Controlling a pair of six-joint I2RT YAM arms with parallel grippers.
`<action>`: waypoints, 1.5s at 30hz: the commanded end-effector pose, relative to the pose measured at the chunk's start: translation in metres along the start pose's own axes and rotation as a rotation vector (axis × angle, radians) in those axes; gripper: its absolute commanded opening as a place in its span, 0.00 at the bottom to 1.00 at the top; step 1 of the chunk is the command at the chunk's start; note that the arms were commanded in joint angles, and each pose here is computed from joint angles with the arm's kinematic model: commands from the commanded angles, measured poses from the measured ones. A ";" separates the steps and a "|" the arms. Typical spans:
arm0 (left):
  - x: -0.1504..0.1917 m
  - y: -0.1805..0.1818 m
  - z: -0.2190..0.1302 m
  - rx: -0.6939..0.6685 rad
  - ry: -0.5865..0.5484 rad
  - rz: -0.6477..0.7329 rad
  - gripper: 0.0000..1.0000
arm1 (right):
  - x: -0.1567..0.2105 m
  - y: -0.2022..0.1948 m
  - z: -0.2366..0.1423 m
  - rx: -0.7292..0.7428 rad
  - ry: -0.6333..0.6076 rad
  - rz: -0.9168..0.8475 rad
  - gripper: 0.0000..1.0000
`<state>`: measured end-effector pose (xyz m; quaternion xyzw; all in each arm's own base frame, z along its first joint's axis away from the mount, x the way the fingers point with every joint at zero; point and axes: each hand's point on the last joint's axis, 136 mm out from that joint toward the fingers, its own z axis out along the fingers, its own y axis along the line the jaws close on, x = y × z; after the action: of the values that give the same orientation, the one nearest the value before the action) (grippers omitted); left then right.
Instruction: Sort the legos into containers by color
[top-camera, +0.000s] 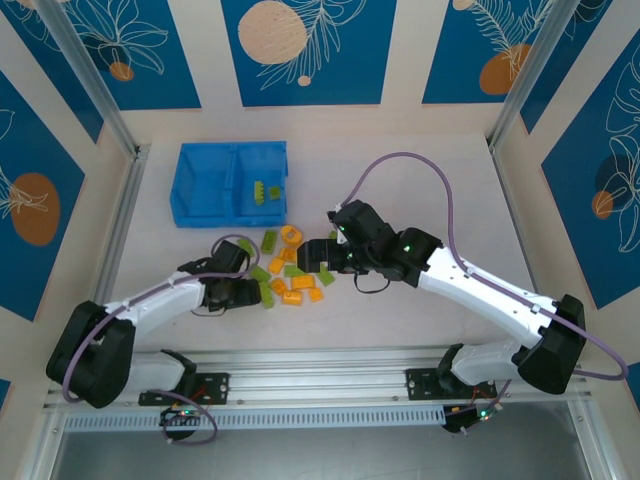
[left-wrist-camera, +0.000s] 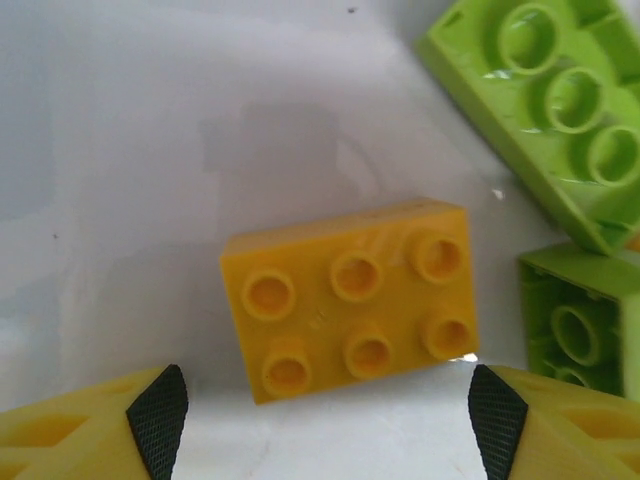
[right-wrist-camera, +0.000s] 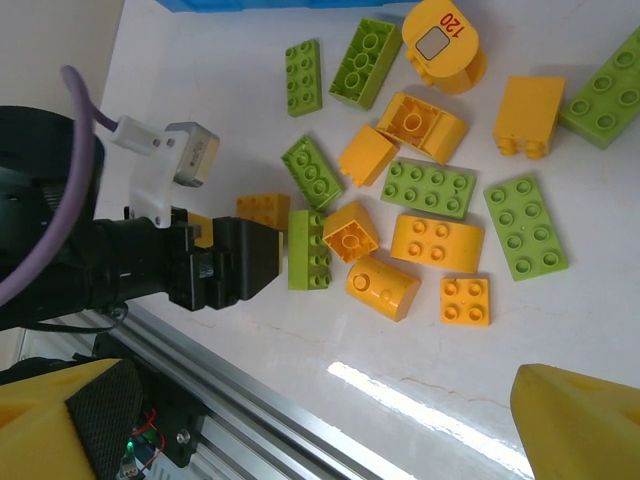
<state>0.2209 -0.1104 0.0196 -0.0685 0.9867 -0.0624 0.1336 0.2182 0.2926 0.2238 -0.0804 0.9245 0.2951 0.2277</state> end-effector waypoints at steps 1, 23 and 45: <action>-0.016 0.000 0.003 -0.042 -0.049 0.013 0.75 | -0.001 0.002 -0.009 -0.007 -0.012 0.009 0.97; -0.042 -0.013 0.022 -0.039 -0.092 -0.032 0.82 | 0.014 0.013 0.004 -0.052 0.080 -0.049 0.96; -0.076 -0.018 0.006 -0.085 -0.183 -0.029 0.73 | 0.013 0.011 0.005 -0.040 0.075 -0.046 0.96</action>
<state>0.2397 -0.1050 0.0149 -0.0954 0.9891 -0.0015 0.1118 0.2075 0.3027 0.2163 -0.1086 0.9247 0.3060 0.1989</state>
